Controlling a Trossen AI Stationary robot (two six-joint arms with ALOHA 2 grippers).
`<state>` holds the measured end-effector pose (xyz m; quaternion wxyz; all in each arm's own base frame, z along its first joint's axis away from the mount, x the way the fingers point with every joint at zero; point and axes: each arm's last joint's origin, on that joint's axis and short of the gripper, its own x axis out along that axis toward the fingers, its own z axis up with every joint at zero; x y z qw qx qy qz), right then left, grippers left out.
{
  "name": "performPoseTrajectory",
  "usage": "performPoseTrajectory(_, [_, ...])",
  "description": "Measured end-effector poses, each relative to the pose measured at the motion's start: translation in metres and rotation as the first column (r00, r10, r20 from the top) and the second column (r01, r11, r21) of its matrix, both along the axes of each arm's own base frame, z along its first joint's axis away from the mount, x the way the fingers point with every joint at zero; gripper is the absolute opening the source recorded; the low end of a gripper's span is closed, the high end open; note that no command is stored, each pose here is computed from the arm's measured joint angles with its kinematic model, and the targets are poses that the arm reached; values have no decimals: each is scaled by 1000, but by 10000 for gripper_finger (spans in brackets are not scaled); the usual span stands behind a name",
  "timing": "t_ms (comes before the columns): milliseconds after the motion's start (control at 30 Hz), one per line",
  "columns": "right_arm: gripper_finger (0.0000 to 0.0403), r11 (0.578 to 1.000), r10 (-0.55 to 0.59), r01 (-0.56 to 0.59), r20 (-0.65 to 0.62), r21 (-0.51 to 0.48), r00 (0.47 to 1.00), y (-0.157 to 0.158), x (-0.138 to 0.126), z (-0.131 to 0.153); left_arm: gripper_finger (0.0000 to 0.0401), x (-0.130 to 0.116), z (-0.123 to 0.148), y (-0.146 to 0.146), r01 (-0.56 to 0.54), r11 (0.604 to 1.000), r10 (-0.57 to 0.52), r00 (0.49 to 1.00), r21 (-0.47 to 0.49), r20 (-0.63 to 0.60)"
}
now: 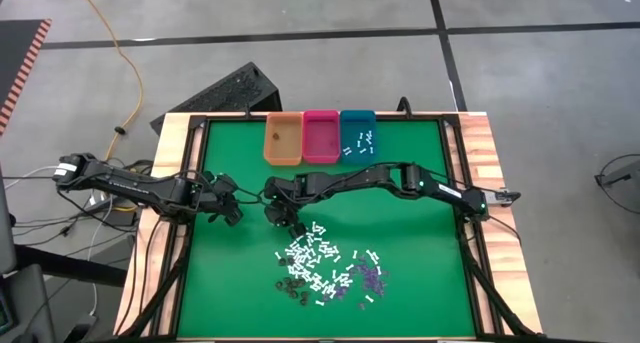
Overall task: Sort Halloween decoration
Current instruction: Put the white bone toy into the blue bin
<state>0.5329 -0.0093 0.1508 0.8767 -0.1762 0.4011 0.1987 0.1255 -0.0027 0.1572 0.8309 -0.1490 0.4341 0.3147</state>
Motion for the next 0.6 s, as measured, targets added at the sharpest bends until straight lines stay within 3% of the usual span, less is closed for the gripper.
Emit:
performPoseTrajectory(300, [102, 1000, -13, 14, -49, 28, 999, -3, -1, -11, 179, 0, 0, 0, -2, 1000, 2, 1000, -1, 2])
performPoseTrajectory(600, [36, 999, -23, 24, -53, 22, 998, -3, -3, -7, 179, 0, 0, 0, -1, 1000, 1, 1000, -1, 2])
